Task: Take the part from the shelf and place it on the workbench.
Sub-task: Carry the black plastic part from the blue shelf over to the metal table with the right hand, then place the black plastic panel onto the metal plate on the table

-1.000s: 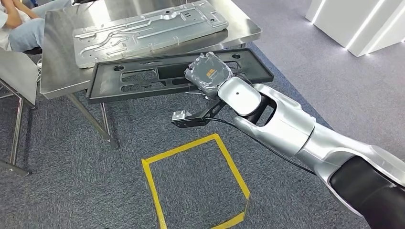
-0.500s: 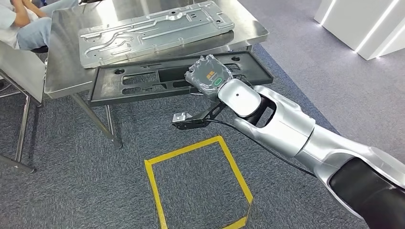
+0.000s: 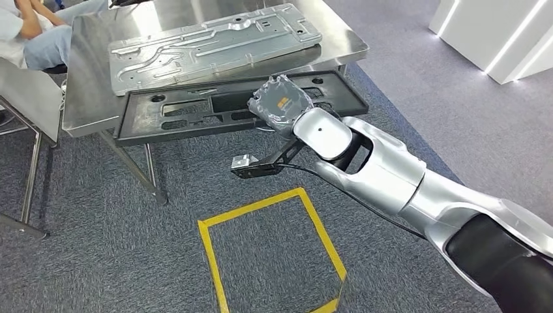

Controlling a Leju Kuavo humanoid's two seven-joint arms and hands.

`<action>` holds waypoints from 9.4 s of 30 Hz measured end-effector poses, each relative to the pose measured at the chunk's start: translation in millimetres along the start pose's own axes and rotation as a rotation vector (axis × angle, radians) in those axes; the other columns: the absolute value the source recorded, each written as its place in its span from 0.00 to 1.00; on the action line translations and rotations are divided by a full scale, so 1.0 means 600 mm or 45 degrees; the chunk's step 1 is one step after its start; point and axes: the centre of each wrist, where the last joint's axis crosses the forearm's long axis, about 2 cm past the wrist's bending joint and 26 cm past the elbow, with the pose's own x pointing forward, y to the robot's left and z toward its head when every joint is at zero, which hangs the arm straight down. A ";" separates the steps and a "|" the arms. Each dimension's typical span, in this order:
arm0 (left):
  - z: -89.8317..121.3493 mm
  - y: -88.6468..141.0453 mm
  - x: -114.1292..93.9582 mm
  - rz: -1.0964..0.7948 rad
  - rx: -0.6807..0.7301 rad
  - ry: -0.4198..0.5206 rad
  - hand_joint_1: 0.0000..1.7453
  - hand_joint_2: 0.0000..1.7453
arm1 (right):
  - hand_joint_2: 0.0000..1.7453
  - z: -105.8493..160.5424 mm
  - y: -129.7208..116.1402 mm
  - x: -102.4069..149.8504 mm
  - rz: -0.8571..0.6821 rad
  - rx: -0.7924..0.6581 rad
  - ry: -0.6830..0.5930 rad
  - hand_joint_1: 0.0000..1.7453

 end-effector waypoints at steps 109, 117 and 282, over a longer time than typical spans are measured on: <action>-0.002 0.008 -0.001 -0.017 0.012 0.029 0.00 1.00 | 1.00 -0.046 -0.023 -0.068 -0.057 0.143 0.178 1.00; -0.002 0.010 -0.002 -0.024 0.013 0.029 0.00 1.00 | 1.00 -0.047 -0.020 -0.070 -0.059 0.158 0.187 1.00; -0.001 0.009 -0.002 0.005 0.037 0.045 0.00 1.00 | 1.00 -0.082 -0.001 -0.014 -0.107 0.271 0.092 1.00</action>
